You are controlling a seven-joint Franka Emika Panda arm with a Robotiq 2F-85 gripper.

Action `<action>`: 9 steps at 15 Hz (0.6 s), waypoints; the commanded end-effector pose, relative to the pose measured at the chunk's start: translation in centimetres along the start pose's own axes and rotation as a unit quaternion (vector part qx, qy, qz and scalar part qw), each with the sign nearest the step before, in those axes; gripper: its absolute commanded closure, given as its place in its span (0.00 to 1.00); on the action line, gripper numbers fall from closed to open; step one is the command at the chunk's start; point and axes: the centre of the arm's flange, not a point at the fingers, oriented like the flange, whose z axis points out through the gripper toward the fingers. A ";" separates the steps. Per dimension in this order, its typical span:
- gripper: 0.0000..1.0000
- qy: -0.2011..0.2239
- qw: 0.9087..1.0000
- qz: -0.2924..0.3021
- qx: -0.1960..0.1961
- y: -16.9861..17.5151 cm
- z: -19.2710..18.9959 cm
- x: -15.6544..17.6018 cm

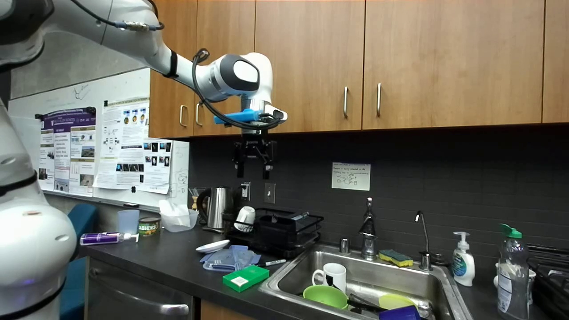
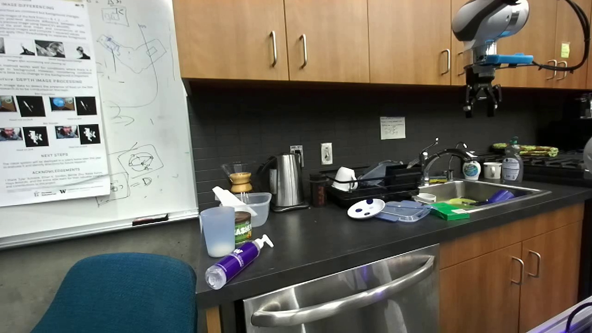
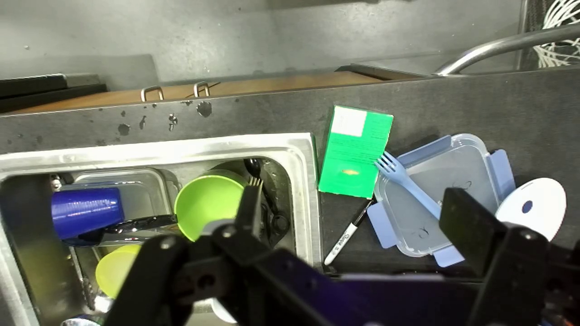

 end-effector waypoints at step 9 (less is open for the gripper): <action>0.00 0.046 0.994 -0.097 0.018 -7.2 0.4 -1.5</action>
